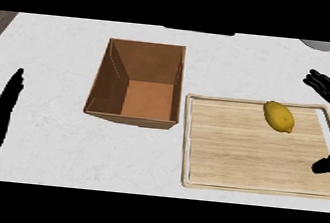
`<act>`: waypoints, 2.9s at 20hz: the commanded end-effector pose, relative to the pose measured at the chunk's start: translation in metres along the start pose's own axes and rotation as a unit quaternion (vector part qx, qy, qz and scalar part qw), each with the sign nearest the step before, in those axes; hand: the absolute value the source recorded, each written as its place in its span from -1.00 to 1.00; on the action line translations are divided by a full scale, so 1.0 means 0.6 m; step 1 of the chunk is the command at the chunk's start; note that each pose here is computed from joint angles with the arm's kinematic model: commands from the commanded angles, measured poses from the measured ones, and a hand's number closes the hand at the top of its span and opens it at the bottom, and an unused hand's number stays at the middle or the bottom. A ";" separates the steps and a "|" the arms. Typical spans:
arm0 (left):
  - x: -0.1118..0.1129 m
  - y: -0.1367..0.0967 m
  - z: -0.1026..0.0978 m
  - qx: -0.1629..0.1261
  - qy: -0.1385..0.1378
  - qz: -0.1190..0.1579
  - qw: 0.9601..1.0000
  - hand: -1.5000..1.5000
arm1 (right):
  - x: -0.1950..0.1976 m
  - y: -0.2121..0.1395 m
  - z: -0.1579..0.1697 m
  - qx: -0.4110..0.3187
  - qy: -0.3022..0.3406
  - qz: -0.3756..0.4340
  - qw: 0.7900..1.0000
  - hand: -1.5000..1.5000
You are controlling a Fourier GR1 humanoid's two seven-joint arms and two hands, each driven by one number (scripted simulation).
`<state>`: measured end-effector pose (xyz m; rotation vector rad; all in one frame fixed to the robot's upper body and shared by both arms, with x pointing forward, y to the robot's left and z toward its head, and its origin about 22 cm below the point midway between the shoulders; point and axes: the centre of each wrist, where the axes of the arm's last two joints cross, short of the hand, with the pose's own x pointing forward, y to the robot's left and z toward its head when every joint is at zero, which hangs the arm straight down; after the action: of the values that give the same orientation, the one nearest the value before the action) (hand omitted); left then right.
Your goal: Pick the lemon from the tray and place it in the cardboard box
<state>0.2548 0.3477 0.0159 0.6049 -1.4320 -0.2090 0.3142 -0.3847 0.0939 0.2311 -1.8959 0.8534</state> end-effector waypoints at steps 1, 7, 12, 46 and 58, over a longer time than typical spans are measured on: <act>0.009 -0.002 -0.014 -0.011 0.005 -0.010 1.000 0.00 | 0.027 -0.075 -0.003 0.060 -0.038 0.052 0.996 -1.00; 0.017 -0.007 -0.030 -0.012 -0.002 -0.015 1.000 0.00 | 0.054 -0.095 -0.030 0.179 0.028 0.198 0.963 -1.00; 0.015 -0.018 -0.022 -0.019 -0.001 -0.018 1.000 0.00 | 0.032 -0.083 -0.056 0.265 0.076 0.261 0.925 -1.00; -0.017 0.029 -0.026 0.014 0.032 -0.023 0.999 0.00 | -0.025 -0.036 -0.173 0.389 0.045 0.271 0.879 -1.00; -0.014 -0.005 -0.017 0.006 0.029 -0.014 0.999 0.00 | -0.067 0.027 -0.176 0.408 0.124 0.324 0.844 -1.00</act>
<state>0.2654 0.3579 0.0100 0.6493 -1.3658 -0.2084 0.3997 -0.3130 0.0904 -0.1118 -1.3278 2.0471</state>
